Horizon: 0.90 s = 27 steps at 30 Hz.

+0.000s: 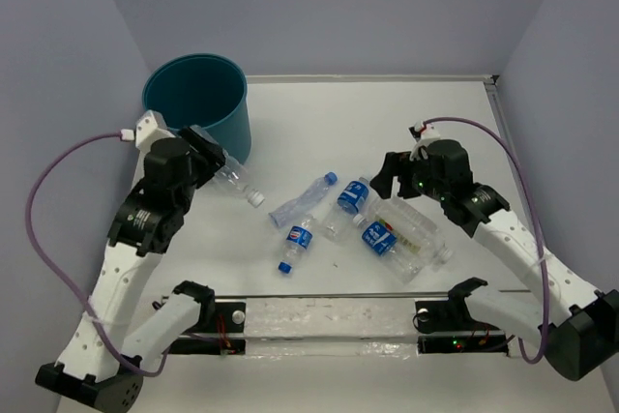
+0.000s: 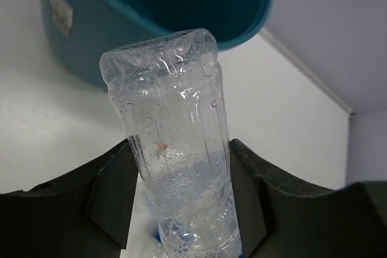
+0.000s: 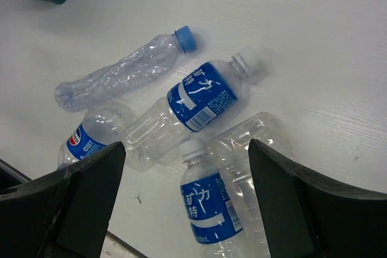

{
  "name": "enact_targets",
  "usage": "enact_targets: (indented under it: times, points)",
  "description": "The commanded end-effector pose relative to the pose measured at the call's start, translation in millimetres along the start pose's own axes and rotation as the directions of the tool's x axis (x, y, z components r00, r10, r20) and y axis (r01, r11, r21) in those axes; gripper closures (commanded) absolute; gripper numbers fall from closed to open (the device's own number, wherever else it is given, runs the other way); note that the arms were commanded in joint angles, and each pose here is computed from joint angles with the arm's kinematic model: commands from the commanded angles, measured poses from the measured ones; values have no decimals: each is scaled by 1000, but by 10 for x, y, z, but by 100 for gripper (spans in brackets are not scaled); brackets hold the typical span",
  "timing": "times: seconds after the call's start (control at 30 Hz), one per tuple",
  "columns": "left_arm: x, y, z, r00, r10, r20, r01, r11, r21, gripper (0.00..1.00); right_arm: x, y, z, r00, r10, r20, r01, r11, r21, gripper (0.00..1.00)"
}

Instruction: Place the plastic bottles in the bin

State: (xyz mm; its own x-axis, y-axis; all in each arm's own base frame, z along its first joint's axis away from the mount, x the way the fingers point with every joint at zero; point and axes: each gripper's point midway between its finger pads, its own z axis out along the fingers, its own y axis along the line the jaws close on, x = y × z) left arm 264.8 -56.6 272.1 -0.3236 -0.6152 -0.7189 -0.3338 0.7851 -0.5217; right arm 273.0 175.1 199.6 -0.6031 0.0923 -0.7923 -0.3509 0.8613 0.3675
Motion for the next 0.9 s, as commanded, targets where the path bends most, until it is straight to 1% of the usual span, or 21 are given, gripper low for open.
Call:
enact_targets:
  times: [0.0,0.07,0.1,0.13,0.17,0.2,0.23,0.3,0.33,0.37,0.4,0.5,0.57,0.6,0.63,0.67,0.7,0.8,0.87]
  points:
    - [-854,-557,-394,975,-3,220,-33,987,160,77,-78,270,-31,1000,-27,-10,27,999,-37,12]
    - [-1153,-667,-463,947,11,320,-66,984,163,75,-36,248,-28,998,-43,-36,43,999,0,12]
    - [-1382,-841,-518,921,-25,389,-60,977,206,72,51,145,-20,995,-60,-78,65,996,61,12]
    - [-1473,-896,-518,909,-7,416,-85,976,202,69,-16,95,-46,995,-70,-75,77,992,101,12]
    - [-1608,-1017,-553,892,-14,451,-99,969,225,68,-17,14,-66,993,-76,-86,88,985,147,12]
    - [-1709,-1153,-495,887,-3,462,-113,968,224,67,52,-41,-99,988,-84,-127,105,980,171,12]
    - [-1794,-1164,-443,876,0,482,-104,976,190,68,26,-31,-121,987,-88,-134,111,979,172,12]
    - [-1933,-1253,-345,852,32,523,-132,979,154,68,71,-48,-155,980,-93,-175,125,976,180,11]
    - [-2000,-1239,-188,840,54,541,-121,989,90,68,140,-91,-169,973,-90,-212,133,971,196,11]
    - [-2046,-1229,-117,831,63,552,-117,991,62,68,158,-107,-182,970,-90,-224,137,969,204,11]
    - [-2084,-1240,46,823,93,560,-128,992,22,68,151,-135,-197,970,-88,-226,139,965,222,11]
    - [-2318,-1054,296,787,112,607,-68,993,-94,68,232,-257,-250,964,-86,-253,157,949,274,10]
    - [-2488,-905,399,764,116,635,-26,988,-150,68,286,-346,-244,954,-82,-290,176,933,315,9]
    - [-2507,-860,530,766,129,630,-18,984,-179,68,302,-365,-248,948,-81,-308,185,928,325,9]
    - [-2580,-847,538,756,128,642,-5,982,-190,68,368,-405,-280,932,-85,-352,209,920,332,9]
    - [-2614,-812,559,749,150,646,-6,975,-220,68,345,-419,-284,928,-87,-363,220,913,343,9]
    - [-2650,-801,609,736,176,654,-10,968,-249,68,355,-471,-289,913,-98,-397,253,898,360,8]
    - [-2562,-743,794,746,216,630,-32,956,-290,66,381,-497,-260,883,-120,-454,300,888,349,7]
    - [-2467,-711,896,759,226,610,-45,954,-297,62,392,-446,-214,870,-136,-474,310,899,311,6]
